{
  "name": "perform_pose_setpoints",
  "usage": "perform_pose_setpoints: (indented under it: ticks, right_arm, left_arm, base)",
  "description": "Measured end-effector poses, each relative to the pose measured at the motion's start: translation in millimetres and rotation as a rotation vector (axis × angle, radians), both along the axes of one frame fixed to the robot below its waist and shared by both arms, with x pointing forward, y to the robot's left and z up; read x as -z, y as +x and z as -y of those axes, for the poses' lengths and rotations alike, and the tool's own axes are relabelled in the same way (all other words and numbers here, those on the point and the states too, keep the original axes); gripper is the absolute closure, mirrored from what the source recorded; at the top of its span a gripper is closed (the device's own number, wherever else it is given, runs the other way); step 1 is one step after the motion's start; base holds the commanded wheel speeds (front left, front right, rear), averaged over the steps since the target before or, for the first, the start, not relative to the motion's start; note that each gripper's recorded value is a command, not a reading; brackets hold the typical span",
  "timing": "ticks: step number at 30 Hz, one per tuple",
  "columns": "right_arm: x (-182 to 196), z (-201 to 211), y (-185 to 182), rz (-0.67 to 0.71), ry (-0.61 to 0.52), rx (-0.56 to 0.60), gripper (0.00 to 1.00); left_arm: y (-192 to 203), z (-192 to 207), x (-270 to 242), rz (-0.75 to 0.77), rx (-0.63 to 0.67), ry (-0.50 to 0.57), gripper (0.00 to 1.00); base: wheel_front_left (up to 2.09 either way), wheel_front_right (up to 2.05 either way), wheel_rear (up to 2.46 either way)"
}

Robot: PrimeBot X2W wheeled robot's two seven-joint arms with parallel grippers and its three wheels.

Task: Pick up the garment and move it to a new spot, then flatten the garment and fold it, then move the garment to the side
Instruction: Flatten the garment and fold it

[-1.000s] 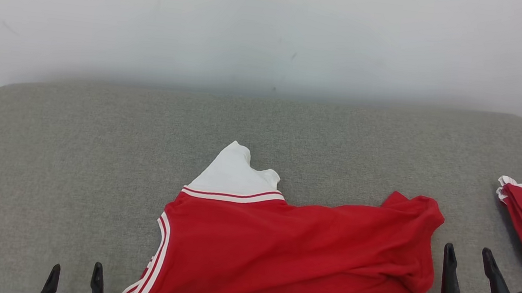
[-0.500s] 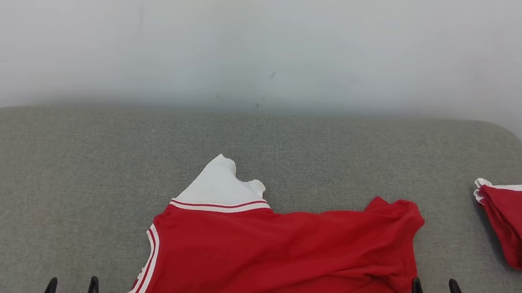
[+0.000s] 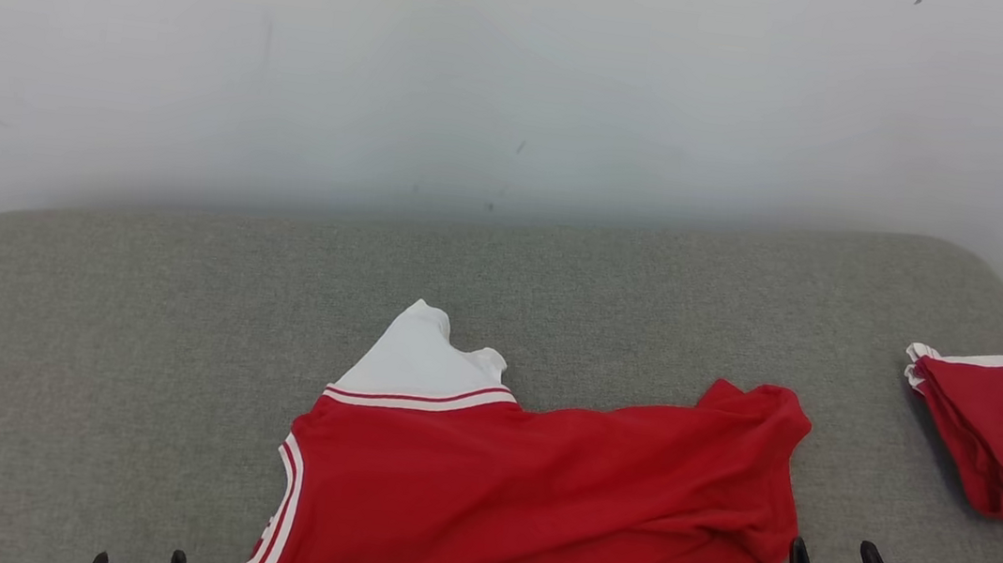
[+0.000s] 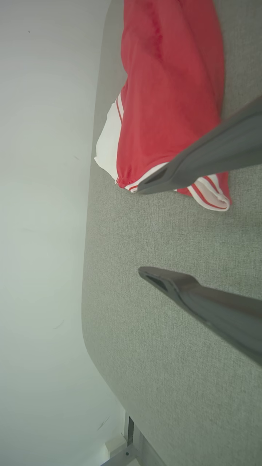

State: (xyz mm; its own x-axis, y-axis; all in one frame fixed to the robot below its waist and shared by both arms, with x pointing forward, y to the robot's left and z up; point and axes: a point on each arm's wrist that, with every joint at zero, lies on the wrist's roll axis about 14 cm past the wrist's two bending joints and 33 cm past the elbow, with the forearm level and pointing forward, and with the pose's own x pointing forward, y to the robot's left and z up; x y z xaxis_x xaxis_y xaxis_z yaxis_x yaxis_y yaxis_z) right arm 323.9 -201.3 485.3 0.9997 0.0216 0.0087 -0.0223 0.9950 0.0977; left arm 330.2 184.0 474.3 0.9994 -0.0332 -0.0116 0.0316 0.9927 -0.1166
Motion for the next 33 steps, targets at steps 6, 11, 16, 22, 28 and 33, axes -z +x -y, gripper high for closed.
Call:
perform_pose_setpoints:
  ticks: [6, 11, 16, 22, 28, 33]
  right_arm:
    - [1.5, 0.0, 0.0, -0.005, 0.005, 0.003, 0.00]
    - [3.8, -0.3, 0.2, -0.014, 0.012, 0.006, 0.00]
    - [4.8, 0.9, 1.0, -0.018, 0.012, 0.010, 0.00]
    - [1.4, 2.1, 5.3, -0.010, 0.007, 0.009, 0.00]
    - [-11.2, 3.4, 23.3, -0.016, -0.021, -0.022, 0.00]
    - [-5.1, 18.6, 43.4, -0.152, -0.053, -0.034, 0.00]
  left_arm:
    - [1.4, 1.0, 0.6, -0.002, 0.005, 0.005, 0.00]
    - [2.3, 1.6, 2.2, -0.008, 0.007, 0.005, 0.00]
    - [3.2, 2.5, 4.1, -0.014, 0.011, 0.004, 0.00]
    - [5.2, 2.8, 6.4, -0.022, 0.012, 0.004, 0.00]
    - [29.1, 6.3, -7.8, 0.022, 0.043, 0.038, 0.00]
    - [62.4, 21.5, -20.7, 0.046, 0.112, 0.065, 0.00]
  base:
    - [0.00, 0.00, 0.00]
    - [0.00, 0.00, 0.00]
    - [0.00, 0.00, 0.00]
    - [0.00, 0.00, 0.00]
    - [0.00, 0.00, 0.00]
    - [0.00, 0.00, 0.00]
